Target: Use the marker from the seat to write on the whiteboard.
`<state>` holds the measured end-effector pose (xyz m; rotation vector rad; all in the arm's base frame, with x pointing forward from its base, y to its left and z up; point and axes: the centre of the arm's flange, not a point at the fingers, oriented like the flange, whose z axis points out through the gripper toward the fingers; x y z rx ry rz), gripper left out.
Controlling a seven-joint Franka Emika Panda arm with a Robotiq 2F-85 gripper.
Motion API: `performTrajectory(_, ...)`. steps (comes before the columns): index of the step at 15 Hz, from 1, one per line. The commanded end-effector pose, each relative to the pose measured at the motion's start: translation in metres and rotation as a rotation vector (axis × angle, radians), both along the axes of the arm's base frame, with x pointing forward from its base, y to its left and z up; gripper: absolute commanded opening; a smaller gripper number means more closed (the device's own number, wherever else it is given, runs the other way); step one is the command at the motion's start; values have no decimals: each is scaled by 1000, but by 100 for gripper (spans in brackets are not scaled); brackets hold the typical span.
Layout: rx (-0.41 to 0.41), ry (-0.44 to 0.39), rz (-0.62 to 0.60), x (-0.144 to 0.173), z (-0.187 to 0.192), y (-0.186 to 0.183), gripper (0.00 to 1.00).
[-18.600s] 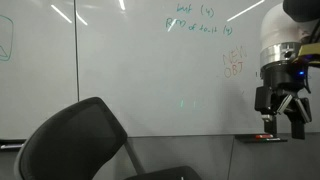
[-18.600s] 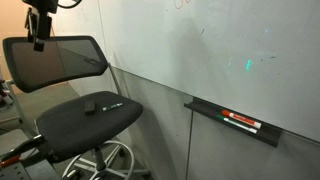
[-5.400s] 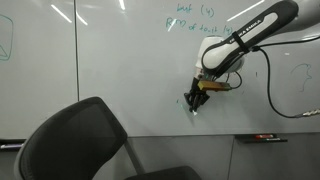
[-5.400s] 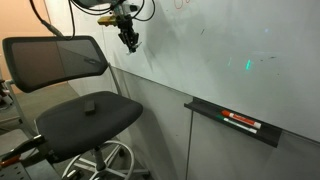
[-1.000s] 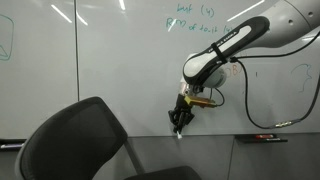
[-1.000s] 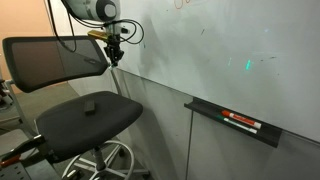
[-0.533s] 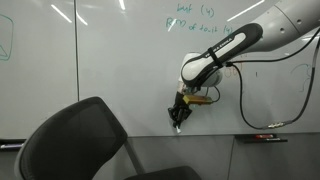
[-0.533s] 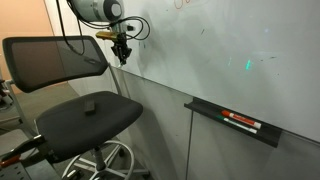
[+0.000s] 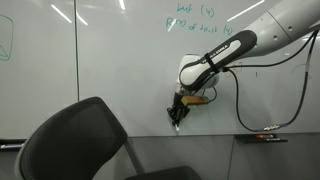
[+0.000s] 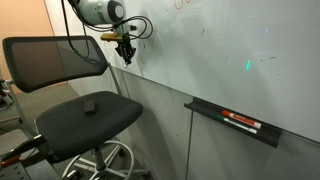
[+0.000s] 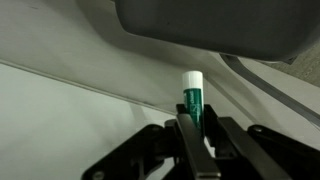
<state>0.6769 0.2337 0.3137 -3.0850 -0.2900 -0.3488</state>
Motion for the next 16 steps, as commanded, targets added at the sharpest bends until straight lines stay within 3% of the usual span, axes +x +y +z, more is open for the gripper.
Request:
performTrajectory(1, -23, -61, 7, 17, -4, 3, 6)
performTrajectory(8, -62, -121, 2, 26, -18, -9, 6)
performTrajectory(16, -90, -93, -27, 20, -23, -34, 6)
